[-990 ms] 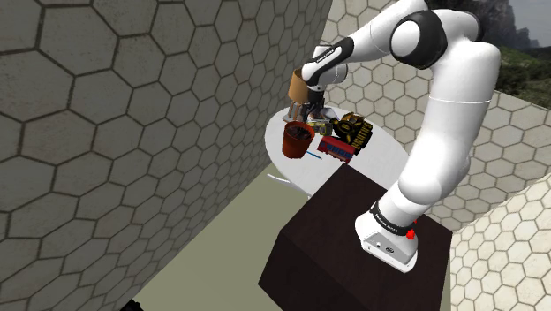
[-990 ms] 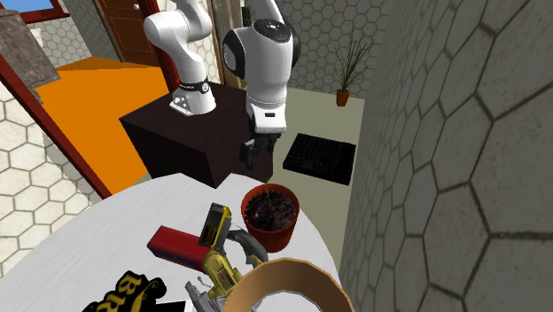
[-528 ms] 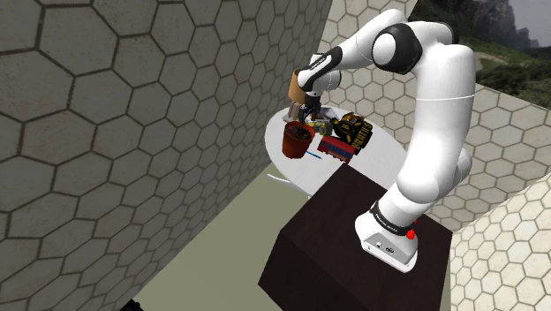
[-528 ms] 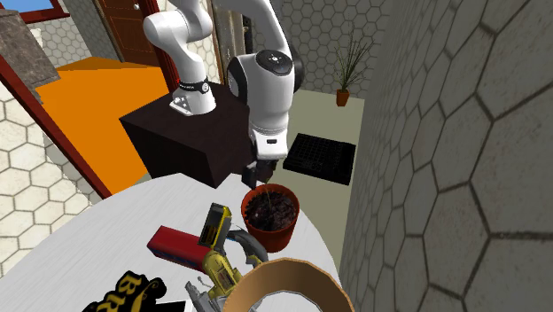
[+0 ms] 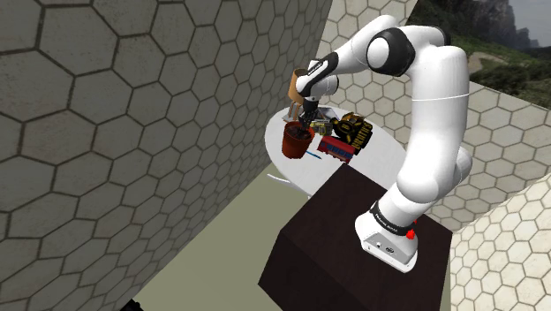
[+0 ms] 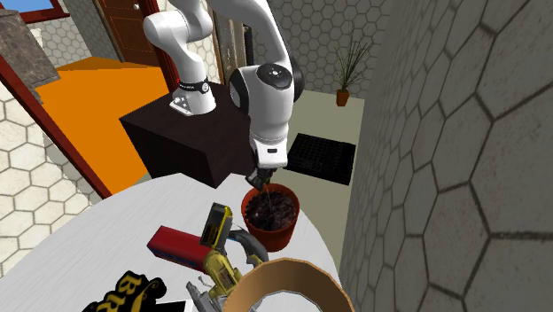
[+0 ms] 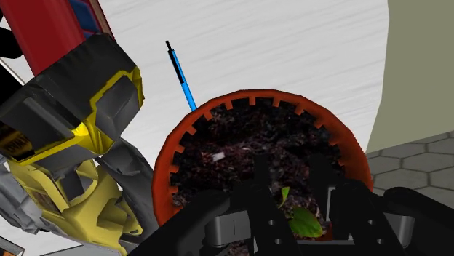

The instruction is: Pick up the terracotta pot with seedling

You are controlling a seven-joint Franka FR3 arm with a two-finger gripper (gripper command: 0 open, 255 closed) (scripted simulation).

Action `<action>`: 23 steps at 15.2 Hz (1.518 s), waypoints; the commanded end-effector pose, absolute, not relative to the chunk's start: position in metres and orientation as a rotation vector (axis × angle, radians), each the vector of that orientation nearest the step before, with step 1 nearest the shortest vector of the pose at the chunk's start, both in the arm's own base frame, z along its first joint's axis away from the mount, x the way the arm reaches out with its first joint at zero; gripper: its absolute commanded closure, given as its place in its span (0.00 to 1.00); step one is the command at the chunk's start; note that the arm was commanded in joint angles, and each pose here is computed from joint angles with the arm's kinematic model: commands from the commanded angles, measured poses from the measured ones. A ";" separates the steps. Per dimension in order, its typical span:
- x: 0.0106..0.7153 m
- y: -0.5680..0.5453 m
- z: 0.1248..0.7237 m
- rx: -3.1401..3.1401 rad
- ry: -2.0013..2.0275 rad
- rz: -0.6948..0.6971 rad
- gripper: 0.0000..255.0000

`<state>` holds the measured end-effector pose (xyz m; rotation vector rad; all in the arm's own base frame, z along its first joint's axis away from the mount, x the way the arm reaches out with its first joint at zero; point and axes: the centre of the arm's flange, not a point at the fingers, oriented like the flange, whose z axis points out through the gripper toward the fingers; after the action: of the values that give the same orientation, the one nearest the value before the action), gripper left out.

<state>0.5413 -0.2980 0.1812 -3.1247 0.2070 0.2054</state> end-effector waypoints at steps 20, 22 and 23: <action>0.541 -0.299 0.250 -3.125 0.207 0.205 1.00; 0.541 -0.299 0.260 -3.125 0.207 0.205 1.00; 0.541 -0.299 0.261 -3.125 0.207 0.205 1.00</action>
<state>0.5394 -0.2976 0.2558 -3.1232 0.2072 0.2102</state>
